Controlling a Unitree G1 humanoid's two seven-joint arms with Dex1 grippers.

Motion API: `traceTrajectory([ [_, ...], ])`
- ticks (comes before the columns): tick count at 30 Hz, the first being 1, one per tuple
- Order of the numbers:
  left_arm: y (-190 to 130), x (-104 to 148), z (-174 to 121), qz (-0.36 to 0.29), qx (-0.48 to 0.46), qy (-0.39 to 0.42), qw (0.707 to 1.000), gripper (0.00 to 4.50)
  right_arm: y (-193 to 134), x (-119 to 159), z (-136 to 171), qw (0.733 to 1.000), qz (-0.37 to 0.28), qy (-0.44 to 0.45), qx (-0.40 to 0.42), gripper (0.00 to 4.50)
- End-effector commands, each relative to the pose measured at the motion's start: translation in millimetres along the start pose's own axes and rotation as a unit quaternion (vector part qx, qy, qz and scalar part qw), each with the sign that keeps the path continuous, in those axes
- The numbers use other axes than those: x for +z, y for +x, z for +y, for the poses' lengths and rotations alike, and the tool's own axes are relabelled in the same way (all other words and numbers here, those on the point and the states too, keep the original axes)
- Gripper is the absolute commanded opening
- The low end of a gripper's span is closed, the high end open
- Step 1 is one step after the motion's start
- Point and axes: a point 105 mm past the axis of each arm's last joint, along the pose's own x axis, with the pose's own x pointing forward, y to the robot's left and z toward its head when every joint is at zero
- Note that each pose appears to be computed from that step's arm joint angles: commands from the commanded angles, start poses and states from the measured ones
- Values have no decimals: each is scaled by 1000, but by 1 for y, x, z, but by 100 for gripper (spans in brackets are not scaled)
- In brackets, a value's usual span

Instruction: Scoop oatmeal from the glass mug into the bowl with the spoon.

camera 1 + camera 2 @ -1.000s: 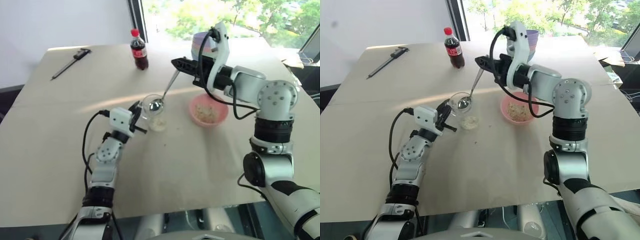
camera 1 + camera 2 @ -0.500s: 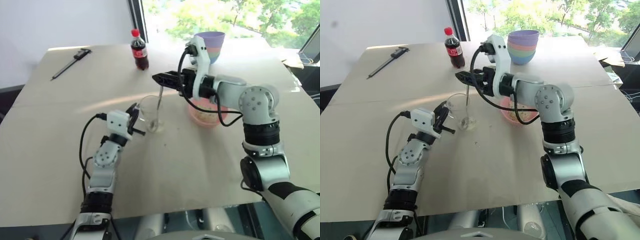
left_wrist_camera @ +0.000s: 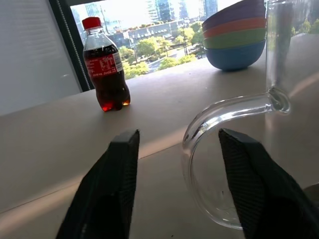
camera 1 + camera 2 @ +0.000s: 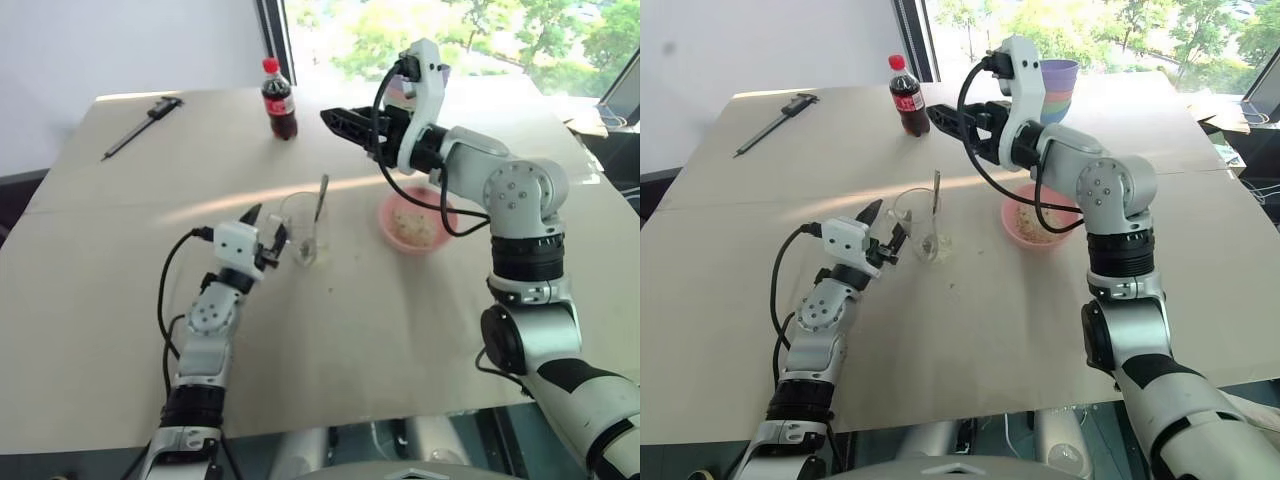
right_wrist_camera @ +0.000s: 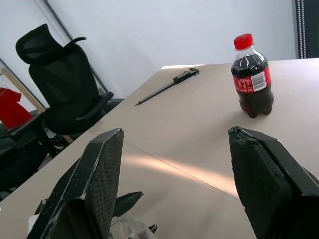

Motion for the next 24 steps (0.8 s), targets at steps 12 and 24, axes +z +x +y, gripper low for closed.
traceTrajectory([
  [12,-56,30,21,20,28,14,999,322,-53,-4,-24,996,-53,-63,-23,337],
  [24,-138,10,-10,168,-17,-29,985,322,-167,-110,-28,988,51,-144,23,337],
])
